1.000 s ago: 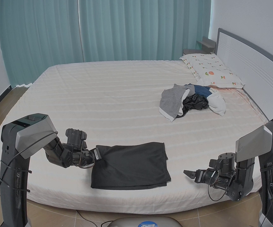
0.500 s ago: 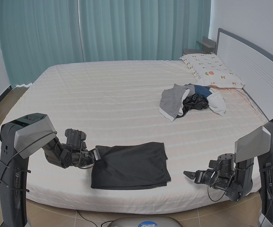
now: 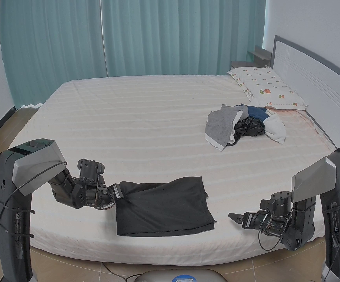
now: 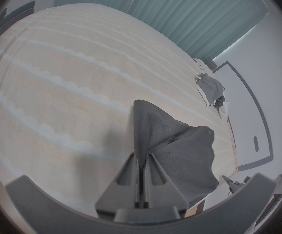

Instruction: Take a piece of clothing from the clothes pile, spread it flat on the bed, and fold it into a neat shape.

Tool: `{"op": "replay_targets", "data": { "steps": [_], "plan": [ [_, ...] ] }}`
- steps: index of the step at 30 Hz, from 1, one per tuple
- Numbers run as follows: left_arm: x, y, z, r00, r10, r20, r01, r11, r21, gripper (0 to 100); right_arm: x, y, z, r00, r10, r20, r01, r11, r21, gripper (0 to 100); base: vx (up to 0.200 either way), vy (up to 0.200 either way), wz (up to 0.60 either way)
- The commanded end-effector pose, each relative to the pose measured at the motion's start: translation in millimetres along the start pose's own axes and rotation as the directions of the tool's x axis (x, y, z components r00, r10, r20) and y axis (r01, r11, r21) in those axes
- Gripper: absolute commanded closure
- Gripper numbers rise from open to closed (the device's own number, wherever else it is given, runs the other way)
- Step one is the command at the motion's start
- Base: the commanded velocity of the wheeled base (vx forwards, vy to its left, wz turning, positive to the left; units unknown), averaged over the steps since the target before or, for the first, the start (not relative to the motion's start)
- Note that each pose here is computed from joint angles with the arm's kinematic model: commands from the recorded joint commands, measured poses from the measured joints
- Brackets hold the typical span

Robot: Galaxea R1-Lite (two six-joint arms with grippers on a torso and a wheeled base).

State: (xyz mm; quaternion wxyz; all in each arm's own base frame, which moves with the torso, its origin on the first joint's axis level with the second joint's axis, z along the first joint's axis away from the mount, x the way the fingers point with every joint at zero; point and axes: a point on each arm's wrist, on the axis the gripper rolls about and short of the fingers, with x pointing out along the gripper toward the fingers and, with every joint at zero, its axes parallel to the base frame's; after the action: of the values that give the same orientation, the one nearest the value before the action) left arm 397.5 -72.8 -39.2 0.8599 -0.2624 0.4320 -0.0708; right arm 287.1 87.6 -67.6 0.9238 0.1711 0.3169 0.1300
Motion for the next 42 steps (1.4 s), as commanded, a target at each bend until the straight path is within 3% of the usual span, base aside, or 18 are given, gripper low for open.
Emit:
{"op": "replay_targets", "data": {
  "steps": [1, 42],
  "plan": [
    [-12, -6, 4, 1.0, -0.012, 0.019, 0.012, 1.0, -0.017, 100, 0, -1, 1, 1.0, 0.002, 0.012, -0.002, 1.0, 0.0, 0, 0.0, 0.2, 0.0],
    [-13, 7, 7, 0.999, 0.045, -0.003, -0.045, 0.997, -0.069, 100, 0, -4, 5, 1.0, -0.011, 0.029, 0.011, 1.0, 0.008, 0, 0.0, 0.2, 0.0]
  ]
}}
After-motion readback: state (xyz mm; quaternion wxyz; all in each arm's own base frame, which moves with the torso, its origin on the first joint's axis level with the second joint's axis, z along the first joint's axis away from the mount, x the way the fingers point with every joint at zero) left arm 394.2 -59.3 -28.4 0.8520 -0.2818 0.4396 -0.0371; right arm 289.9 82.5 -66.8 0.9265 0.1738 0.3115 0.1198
